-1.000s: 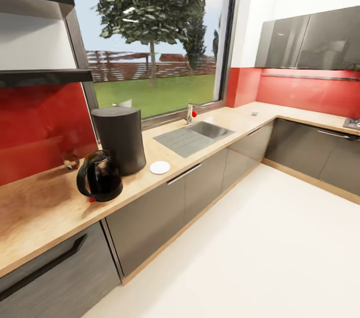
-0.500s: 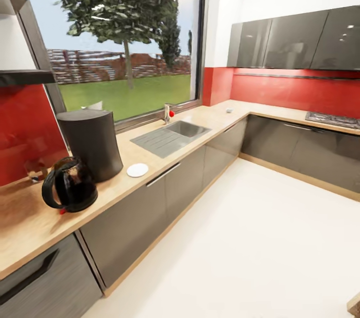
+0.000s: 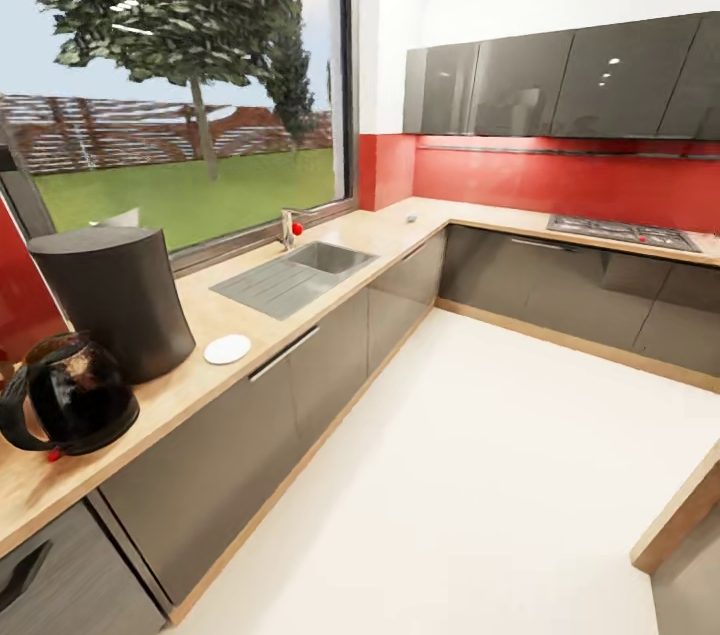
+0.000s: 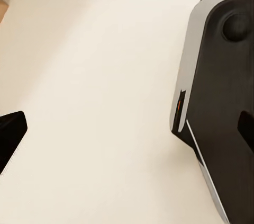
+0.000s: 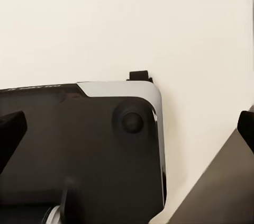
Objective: Set up a coffee station on the kitchen countertop: keep the coffee maker on the countertop, move the bottle of coffee from the kitchen shelf to the counter next to the coffee maker, place a paper coffee filter on top of the coffee maker, put the saucer next to the coffee maker with the coffee cup on the saucer, and place the electric kettle next to the coffee maker.
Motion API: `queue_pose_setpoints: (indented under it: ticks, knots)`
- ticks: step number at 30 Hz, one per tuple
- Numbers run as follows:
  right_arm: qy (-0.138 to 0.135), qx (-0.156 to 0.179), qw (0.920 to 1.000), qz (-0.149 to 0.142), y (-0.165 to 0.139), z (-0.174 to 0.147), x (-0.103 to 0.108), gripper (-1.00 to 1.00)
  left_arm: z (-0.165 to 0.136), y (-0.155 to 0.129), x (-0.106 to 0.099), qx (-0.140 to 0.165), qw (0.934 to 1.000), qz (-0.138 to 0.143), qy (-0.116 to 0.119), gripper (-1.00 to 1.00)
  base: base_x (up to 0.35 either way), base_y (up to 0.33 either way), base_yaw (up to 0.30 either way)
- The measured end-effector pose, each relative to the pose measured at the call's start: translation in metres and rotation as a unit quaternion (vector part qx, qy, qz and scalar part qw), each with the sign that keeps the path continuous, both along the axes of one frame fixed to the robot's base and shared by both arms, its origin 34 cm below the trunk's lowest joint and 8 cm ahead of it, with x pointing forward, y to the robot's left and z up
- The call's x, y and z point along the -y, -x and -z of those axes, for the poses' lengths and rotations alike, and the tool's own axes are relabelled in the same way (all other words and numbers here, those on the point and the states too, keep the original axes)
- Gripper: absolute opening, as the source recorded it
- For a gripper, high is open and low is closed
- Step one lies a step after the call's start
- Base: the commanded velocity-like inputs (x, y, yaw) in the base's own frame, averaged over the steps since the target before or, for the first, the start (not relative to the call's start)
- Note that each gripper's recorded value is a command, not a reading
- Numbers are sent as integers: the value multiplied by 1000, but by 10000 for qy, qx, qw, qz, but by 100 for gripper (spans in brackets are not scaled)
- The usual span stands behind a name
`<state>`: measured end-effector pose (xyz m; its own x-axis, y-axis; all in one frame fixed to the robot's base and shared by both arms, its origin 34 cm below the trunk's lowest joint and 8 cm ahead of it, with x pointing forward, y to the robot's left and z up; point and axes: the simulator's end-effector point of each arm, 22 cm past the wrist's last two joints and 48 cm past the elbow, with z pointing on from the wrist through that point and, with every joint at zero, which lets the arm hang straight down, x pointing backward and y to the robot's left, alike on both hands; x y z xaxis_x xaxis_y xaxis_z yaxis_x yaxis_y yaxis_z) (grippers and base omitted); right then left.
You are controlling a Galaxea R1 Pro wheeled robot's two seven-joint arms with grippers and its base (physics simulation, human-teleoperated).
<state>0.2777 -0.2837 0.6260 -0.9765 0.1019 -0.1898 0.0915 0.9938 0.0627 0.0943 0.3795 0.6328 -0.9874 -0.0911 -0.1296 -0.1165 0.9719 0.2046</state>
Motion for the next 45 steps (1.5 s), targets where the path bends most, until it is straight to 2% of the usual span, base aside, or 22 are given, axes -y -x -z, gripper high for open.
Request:
queue_pose_setpoints:
  ticks: [3, 12, 45]
  knots:
    - [-1, -3, 10000, 1, 0, 0, 0, 100, 0, 0, 2, -1, 10000, 2, 11, 100, 0, 0, -300]
    - [-1, -1, 10000, 2, 0, 0, 0, 100, 2, 1, 10, -59, 9997, 238, 78, 100, 102, 0, -300]
    - [23, 0, 10000, 12, 0, 0, 0, 100, 2, -2, 15, -20, 9996, 263, 127, 100, 333, 0, -286]
